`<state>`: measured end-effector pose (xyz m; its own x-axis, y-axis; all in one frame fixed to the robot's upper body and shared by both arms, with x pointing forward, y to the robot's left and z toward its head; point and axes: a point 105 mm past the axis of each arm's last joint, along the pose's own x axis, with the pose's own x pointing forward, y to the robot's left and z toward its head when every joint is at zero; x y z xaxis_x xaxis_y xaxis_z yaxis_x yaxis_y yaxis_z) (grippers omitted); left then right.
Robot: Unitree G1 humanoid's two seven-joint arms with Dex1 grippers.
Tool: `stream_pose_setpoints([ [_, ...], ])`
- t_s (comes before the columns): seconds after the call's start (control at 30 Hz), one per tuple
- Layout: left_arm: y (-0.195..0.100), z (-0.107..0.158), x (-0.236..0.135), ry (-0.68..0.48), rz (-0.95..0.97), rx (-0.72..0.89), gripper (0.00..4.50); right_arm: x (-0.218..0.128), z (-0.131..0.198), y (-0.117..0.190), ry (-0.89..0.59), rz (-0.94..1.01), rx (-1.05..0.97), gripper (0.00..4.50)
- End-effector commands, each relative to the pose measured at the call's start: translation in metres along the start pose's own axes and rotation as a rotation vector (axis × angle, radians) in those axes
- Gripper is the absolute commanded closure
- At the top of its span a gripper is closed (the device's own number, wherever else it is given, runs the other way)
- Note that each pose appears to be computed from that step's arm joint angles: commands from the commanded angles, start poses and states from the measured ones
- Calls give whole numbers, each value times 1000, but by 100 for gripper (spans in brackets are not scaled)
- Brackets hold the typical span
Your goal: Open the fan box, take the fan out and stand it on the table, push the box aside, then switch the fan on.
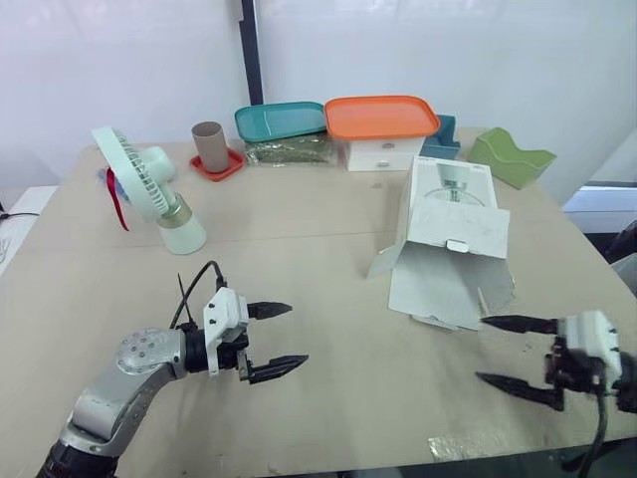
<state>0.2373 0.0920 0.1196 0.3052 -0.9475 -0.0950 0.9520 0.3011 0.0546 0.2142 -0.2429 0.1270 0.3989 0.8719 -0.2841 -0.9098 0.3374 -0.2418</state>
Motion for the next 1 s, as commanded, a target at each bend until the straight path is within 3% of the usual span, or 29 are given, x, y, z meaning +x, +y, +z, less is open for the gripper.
stream_pose_setpoints([
  [0.03,11,9,-7,-49,103,34,0,54,27,6,-136,74,-106,6],
  [0.2,28,12,-25,-96,322,30,0,105,51,0,-261,60,-89,6],
  [0.33,34,16,-37,-138,463,22,0,120,57,-5,-305,61,-66,6],
  [0.5,42,18,-60,-224,774,35,0,144,72,-10,-376,127,-45,6],
  [0.83,54,38,-96,-363,1261,106,0,157,83,-19,-399,174,-93,6],
  [1.0,58,52,-101,-411,1403,118,0,156,86,-24,-426,156,-78,6],
])
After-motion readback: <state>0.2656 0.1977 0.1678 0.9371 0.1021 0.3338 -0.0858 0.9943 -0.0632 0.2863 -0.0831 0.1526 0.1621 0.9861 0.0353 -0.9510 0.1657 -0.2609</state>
